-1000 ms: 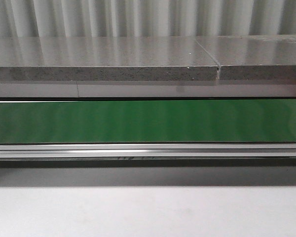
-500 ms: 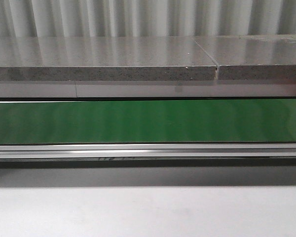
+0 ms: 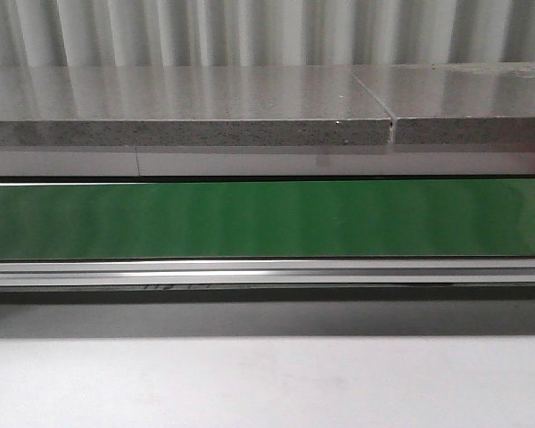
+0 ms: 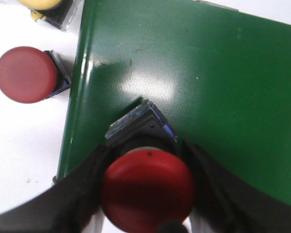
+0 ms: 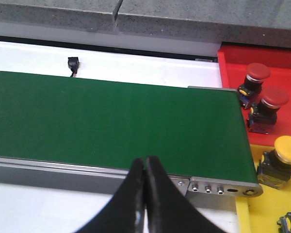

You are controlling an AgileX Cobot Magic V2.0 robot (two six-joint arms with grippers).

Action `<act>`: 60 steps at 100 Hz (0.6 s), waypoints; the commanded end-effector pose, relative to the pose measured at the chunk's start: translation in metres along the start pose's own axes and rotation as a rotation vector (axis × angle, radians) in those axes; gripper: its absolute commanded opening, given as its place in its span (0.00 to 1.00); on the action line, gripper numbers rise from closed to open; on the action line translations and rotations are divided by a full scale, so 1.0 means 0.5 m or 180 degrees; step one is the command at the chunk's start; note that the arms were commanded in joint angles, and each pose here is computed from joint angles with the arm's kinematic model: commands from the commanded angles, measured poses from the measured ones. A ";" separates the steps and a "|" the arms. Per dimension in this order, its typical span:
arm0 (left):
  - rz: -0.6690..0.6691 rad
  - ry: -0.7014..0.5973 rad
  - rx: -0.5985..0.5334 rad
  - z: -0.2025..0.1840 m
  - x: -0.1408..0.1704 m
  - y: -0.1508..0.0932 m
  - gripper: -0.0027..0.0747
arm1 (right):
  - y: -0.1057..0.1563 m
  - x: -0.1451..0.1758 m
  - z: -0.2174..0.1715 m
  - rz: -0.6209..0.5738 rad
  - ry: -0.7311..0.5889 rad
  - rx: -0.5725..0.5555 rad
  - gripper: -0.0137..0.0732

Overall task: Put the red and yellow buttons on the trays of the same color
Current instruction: 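Lower the left gripper and grasp another red button beside the belt, then set the red button on the belt and open the left gripper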

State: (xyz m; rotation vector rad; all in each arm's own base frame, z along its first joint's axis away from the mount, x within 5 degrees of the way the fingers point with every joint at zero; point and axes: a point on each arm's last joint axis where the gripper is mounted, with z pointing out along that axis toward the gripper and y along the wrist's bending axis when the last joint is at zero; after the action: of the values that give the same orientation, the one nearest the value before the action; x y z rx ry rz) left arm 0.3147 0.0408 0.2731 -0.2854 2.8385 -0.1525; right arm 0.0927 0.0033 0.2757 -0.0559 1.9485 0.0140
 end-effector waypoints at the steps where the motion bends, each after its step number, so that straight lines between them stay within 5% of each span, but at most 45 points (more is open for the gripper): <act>1: 0.0022 -0.0253 0.0063 -0.036 -0.008 -0.012 0.56 | -0.002 -0.032 -0.007 -0.0052 -0.0319 0.0036 0.06; 14: -0.0017 -0.0302 0.0129 -0.036 -0.011 -0.016 0.72 | -0.002 -0.032 -0.007 -0.0052 -0.0319 0.0036 0.06; 60: -0.0327 -0.0869 0.0257 -0.113 -0.041 -0.010 0.71 | -0.002 -0.032 -0.007 -0.0052 -0.0319 0.0036 0.06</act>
State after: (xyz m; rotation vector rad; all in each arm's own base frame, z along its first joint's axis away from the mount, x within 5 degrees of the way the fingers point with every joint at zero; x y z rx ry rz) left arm 0.3204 0.0397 0.3009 -0.3471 2.6799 -0.2169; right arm 0.0927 0.0033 0.2757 -0.0559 1.9485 0.0140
